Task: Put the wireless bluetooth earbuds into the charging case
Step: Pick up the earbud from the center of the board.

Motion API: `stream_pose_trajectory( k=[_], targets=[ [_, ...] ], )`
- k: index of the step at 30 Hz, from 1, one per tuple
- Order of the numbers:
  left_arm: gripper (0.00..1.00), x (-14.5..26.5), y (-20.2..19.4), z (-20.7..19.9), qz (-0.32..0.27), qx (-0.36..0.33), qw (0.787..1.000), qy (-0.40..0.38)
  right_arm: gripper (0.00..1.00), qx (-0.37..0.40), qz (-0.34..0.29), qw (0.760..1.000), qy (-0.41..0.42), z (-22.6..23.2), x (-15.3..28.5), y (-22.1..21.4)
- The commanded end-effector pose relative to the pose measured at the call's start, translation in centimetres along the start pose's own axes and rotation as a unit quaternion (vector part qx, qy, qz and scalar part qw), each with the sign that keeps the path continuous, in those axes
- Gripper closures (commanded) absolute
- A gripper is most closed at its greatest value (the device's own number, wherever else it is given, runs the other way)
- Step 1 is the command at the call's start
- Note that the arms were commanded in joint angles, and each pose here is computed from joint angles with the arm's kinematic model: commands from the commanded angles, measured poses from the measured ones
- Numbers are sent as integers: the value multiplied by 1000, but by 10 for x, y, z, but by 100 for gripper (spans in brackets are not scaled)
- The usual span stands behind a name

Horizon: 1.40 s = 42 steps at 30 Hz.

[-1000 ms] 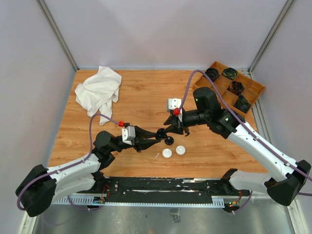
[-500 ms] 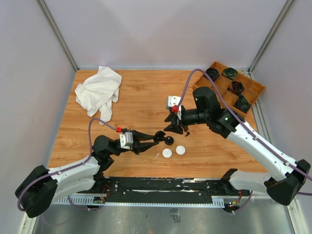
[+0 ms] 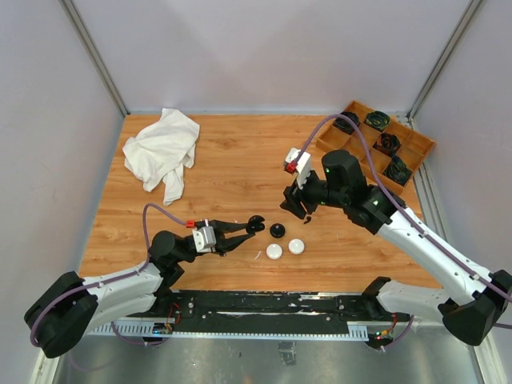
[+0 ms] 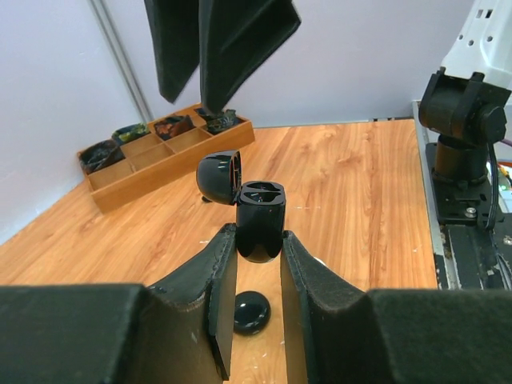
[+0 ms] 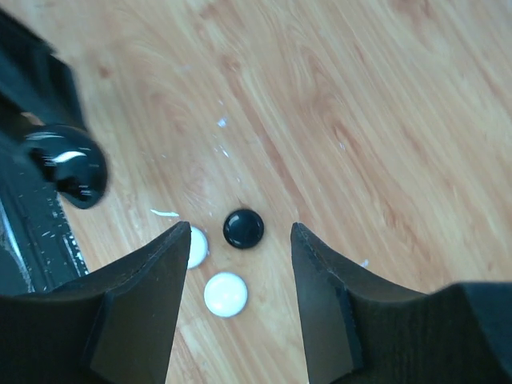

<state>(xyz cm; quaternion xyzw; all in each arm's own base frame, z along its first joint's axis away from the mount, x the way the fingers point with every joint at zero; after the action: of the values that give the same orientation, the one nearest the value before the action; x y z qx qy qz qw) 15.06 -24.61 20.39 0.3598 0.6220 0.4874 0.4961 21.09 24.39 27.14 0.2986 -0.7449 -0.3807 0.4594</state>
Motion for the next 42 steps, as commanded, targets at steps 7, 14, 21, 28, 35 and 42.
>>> stream_pose_trajectory(
  k=[7,14,21,28,35,42],
  targets=[
    [100,4,18,6,-32,-41,998,28,46,-181,182,955,-151,-27,-12,-98],
    [100,14,15,4,-36,-58,997,32,49,-263,263,912,-170,-28,-27,-146],
    [100,16,8,5,-25,-61,997,37,56,-341,338,862,-163,-25,-40,-199],
    [100,17,6,6,-22,-60,997,38,59,-373,369,838,-149,-24,-52,-224],
    [100,18,6,6,-21,-61,997,41,62,-385,385,826,-145,-21,-59,-240],
    [100,17,5,6,-18,-58,997,40,64,-382,391,824,-152,-25,-65,-249]
  ],
)
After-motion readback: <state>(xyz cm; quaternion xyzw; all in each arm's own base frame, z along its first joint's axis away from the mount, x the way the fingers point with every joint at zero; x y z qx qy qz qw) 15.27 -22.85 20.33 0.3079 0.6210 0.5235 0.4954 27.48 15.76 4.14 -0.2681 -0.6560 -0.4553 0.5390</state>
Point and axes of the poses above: each gripper's point midway between its finger pads, its own x axis back along the fingers, its own z axis along the line the jaws close on, y = z × x, the point moved 2 cm from there along x, back along the fingers, and after that the axes turned 15 degrees about x, right-handed, at the moved point
